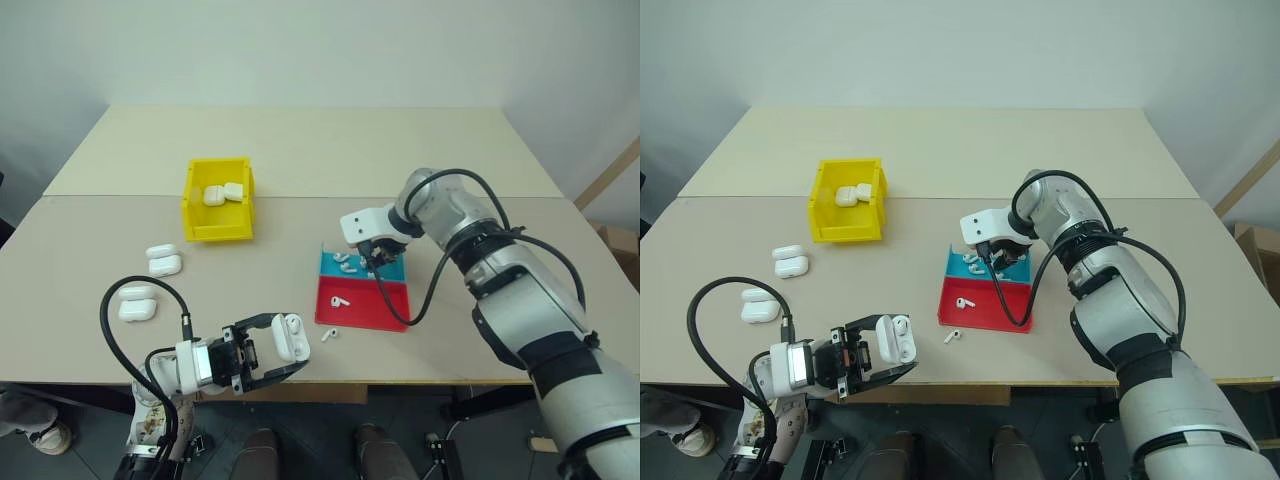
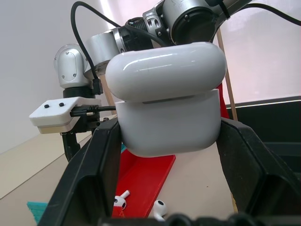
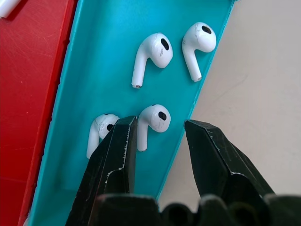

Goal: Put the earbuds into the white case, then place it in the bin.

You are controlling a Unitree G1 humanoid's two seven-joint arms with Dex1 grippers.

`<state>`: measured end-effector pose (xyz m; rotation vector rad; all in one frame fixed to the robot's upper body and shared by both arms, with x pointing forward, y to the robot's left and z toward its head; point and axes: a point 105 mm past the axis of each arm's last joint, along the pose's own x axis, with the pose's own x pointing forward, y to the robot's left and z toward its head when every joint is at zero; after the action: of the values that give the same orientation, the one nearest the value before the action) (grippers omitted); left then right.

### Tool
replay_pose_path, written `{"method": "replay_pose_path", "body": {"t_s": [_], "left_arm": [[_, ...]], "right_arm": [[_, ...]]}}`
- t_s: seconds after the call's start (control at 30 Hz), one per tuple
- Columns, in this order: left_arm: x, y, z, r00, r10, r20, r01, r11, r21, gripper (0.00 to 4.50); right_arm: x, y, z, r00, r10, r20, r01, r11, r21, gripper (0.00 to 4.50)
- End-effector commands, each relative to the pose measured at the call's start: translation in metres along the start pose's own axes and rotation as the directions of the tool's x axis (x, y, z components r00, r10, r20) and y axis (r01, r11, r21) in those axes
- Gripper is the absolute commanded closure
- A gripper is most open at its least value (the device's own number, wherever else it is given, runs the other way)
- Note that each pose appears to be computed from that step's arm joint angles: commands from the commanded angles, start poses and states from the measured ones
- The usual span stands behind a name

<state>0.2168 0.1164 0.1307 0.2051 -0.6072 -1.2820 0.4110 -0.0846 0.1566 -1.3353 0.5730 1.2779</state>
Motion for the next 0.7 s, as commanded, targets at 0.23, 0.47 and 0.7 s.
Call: {"method": "replay_pose_path", "body": {"t_s": [0.23,0.47,0.7], "left_arm": [[0.0004,-0.0013,0.0030,1.000,-0.021,0.003,0.021,0.999,0.033,1.73],[0.0008,-0.0008,0.0015,1.000,-0.024,-0.004,0.024,0.999,0.038,1.73],[0.0004,-0.0003,0.0009,1.000,-0.026,-0.007,0.026,0.999,0.042,1.73]], "right_arm": [[-0.0074,-0.0079,0.0053,0.999,-0.037,0.006,0.037,0.999,-0.016,2.48],[-0.0040,-0.0050,0.0024,1.000,-0.022,-0.010,0.022,1.000,-0.018,2.48],[-0.0006,-0.0038,0.0015,1.000,-0.021,-0.016,0.021,1.000,-0.021,2.48]]}}
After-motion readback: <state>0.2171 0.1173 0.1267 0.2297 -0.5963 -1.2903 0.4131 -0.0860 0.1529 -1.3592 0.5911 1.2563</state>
